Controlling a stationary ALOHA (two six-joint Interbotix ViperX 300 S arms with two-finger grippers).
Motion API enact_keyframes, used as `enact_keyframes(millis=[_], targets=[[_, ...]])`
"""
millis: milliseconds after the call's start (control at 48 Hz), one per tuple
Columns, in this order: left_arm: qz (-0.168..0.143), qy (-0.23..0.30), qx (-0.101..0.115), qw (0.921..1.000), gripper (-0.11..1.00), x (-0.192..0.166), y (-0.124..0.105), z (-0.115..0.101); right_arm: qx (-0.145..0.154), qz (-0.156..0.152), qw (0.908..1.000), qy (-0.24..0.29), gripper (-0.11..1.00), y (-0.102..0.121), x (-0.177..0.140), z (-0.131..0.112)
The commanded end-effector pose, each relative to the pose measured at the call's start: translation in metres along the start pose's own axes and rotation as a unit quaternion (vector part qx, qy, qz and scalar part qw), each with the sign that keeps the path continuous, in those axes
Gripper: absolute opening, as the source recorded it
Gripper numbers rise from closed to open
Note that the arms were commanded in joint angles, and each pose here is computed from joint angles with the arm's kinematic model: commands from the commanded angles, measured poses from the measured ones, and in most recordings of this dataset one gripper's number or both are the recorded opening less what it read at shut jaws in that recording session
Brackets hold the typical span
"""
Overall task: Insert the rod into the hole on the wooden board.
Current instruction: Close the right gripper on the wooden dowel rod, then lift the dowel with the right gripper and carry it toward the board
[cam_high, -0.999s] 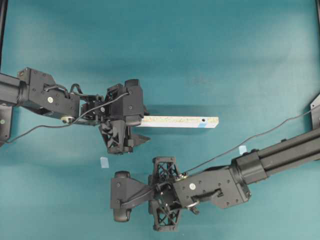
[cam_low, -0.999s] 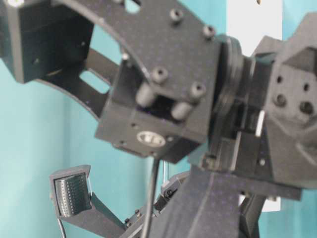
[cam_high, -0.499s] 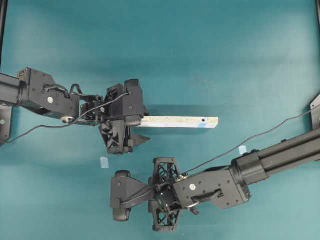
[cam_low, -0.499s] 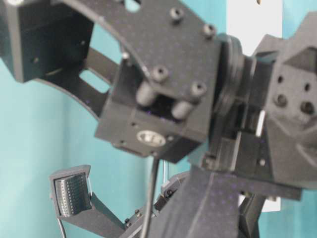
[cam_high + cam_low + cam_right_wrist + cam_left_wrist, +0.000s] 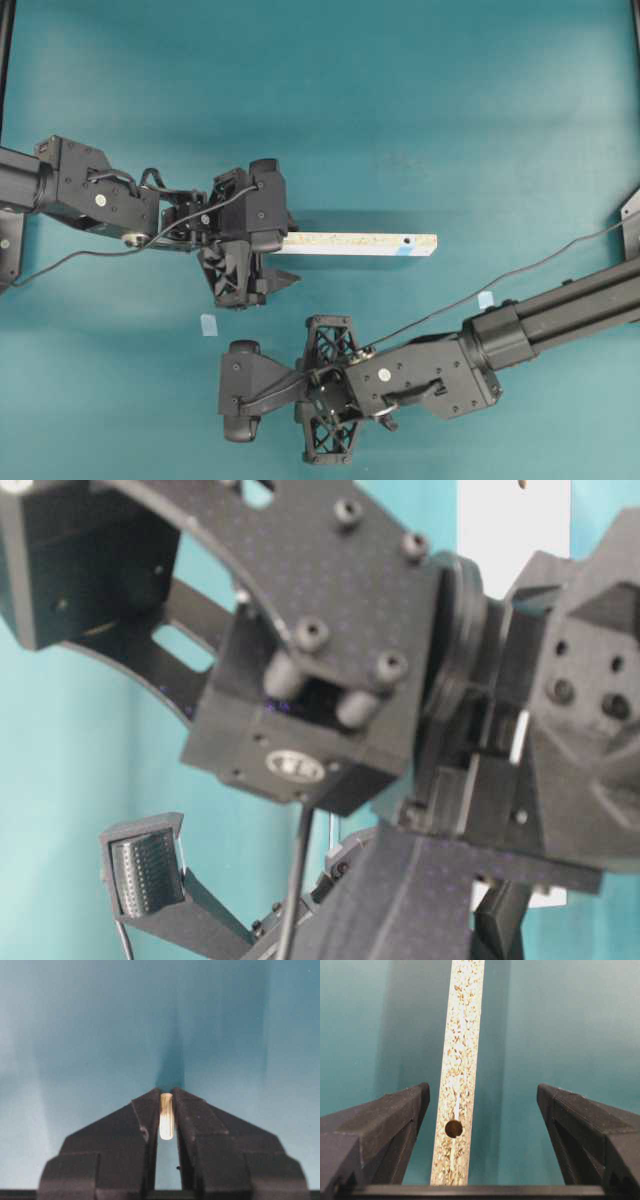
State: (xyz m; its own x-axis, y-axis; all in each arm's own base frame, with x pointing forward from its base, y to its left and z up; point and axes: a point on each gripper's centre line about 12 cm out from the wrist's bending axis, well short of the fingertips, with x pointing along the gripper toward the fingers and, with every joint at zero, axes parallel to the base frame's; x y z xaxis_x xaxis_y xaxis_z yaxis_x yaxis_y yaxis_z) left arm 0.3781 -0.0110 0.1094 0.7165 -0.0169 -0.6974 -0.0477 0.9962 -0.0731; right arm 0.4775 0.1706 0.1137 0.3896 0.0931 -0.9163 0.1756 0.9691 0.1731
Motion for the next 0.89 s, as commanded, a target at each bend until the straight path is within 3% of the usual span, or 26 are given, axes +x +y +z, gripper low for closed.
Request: enact_keyframes(millis=[0,583,874], targets=[[-0.003,-0.014,-0.001,0.9999,1.00,-0.004,-0.003,0.008,-0.002,0.017,0.9996,-0.024,0.11,0.010,-0.018,0.012],[-0.004,-0.013,-0.001,0.9999,1.00,-0.004,-0.003,0.008,0.004,0.042,0.9960,-0.079,0.11,0.008,-0.060,0.030],[-0.006,-0.012,0.002,0.9999,1.00,-0.004,-0.006,0.008,-0.037,0.054,0.9827,-0.173,0.11,-0.007,-0.099,0.040]])
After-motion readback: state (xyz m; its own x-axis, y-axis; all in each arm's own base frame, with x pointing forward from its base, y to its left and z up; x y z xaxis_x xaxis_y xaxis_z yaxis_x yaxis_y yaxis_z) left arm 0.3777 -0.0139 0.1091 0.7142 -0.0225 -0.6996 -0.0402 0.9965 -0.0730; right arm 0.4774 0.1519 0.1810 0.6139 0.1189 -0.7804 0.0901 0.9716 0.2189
